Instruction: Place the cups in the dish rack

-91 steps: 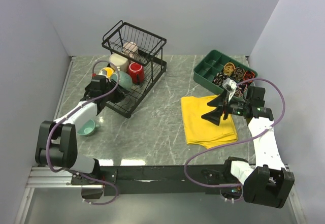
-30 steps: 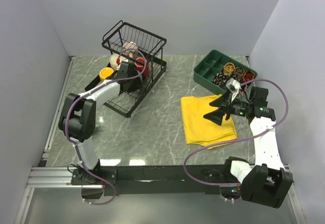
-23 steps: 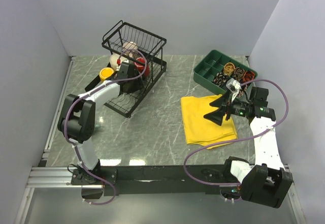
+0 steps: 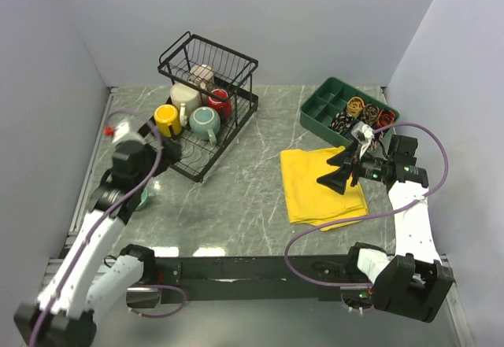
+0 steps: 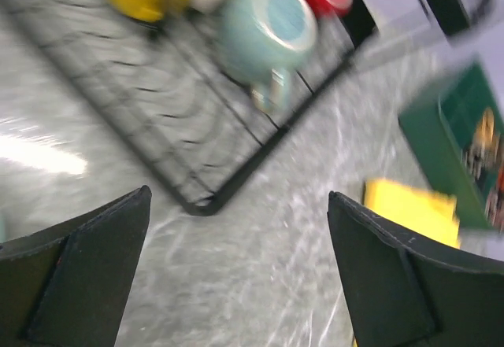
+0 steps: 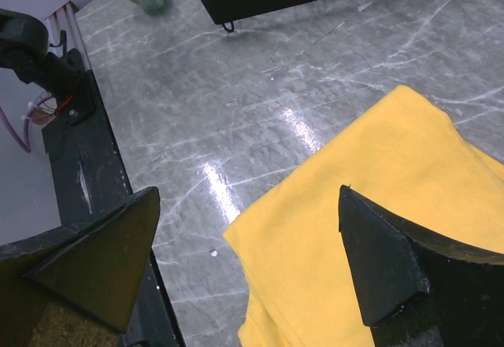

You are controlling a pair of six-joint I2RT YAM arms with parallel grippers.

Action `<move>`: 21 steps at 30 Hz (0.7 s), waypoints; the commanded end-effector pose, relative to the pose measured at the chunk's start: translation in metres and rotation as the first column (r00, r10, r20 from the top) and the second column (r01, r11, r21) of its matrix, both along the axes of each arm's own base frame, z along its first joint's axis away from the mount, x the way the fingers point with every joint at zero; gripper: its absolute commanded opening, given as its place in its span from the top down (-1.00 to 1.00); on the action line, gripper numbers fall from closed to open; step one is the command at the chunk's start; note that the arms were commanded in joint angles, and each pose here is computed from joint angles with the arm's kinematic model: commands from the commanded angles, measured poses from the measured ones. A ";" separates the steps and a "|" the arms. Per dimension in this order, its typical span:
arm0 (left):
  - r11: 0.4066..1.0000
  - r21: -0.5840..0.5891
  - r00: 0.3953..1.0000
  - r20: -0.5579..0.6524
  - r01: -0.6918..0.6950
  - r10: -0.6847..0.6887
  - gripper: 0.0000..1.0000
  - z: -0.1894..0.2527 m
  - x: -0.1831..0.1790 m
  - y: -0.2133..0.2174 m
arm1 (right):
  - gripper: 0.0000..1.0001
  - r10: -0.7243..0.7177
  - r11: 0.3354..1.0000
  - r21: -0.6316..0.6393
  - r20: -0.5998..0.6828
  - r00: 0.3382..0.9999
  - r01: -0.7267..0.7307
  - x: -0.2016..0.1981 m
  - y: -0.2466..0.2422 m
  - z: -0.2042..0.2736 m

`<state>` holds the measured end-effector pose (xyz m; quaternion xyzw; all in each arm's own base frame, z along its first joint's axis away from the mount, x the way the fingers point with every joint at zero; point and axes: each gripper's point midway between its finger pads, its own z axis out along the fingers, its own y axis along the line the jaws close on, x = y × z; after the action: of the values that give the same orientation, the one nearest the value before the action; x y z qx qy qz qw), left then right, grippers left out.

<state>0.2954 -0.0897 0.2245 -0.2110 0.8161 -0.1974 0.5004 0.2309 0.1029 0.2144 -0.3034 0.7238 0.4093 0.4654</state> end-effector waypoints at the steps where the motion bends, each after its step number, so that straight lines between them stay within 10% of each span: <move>1: 0.981 -0.039 0.981 -0.057 -0.189 0.186 -0.93 -0.023 -0.027 0.044 | -1.00 -0.002 1.000 -0.012 0.055 0.998 0.002 0.006 -0.003 0.015; 13: 0.852 -0.132 0.846 -0.265 -0.507 0.462 -0.93 -0.061 -0.027 0.107 | -1.00 0.003 1.000 -0.013 0.054 0.999 -0.002 0.005 -0.002 0.015; 21: 0.665 -0.055 0.594 -0.507 -0.745 0.625 -0.85 -0.109 -0.033 0.143 | -1.00 0.002 1.000 -0.014 0.052 0.999 -0.002 0.005 -0.002 0.014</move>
<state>0.2645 0.0351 0.1229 -0.5468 0.7623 -0.0709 0.3389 0.2306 0.1027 0.2132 -0.3026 0.7256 0.4088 0.4634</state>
